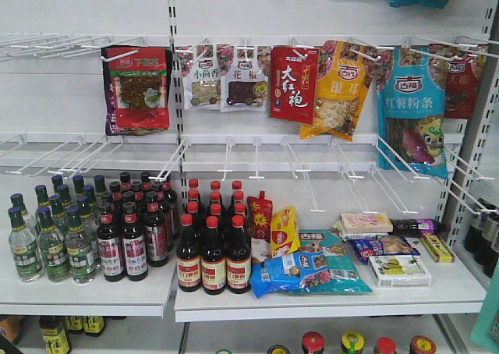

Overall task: Pick snacks and fruit into basket
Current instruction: 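Drive the base away from the shelf toward the fruit tables holding the bag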

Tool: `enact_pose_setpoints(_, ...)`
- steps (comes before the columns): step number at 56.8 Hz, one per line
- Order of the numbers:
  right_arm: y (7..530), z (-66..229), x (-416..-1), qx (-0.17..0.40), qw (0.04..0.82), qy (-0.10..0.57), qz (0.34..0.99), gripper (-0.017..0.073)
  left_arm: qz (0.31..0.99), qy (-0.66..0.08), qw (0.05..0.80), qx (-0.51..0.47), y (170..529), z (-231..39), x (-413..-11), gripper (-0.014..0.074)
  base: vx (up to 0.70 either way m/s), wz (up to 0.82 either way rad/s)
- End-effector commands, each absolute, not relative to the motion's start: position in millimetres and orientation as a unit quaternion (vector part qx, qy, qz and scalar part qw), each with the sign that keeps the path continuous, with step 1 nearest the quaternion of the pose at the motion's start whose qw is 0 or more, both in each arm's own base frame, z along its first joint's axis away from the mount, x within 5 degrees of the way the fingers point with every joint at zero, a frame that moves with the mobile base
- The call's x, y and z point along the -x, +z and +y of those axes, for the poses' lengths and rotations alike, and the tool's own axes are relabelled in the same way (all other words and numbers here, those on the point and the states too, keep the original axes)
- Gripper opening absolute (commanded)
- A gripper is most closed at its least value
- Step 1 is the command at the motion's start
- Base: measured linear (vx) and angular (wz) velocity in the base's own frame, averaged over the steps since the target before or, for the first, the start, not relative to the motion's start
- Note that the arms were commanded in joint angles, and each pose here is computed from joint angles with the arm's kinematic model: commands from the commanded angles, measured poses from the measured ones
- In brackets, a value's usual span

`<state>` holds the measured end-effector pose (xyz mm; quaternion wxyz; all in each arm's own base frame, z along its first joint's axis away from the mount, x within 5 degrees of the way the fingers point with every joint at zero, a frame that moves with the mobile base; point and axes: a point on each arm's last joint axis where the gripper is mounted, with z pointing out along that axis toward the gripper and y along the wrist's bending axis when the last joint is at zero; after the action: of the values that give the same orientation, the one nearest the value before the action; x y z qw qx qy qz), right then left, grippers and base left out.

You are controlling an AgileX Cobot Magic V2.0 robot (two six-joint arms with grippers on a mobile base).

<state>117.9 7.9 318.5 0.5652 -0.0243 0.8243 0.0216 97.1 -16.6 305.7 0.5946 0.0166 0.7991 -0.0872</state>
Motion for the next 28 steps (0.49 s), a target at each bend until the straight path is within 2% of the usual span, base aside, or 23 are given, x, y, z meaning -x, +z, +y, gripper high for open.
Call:
enact_pose_setpoints(1, 336.6, 8.1, -120.2, 0.027, 0.614, 0.021, 0.788, 0.0000, 0.757, -0.097, 0.646, -0.018, 326.0, -17.3, -98.1, -0.0003, -0.26, -0.08)
enact_pose_setpoints(28, 336.6, 8.1, -120.2, 0.027, 0.614, 0.021, 0.788, 0.0000, 0.757, -0.097, 0.646, -0.018, 326.0, -17.3, -98.1, -0.0003, -0.29, -0.09)
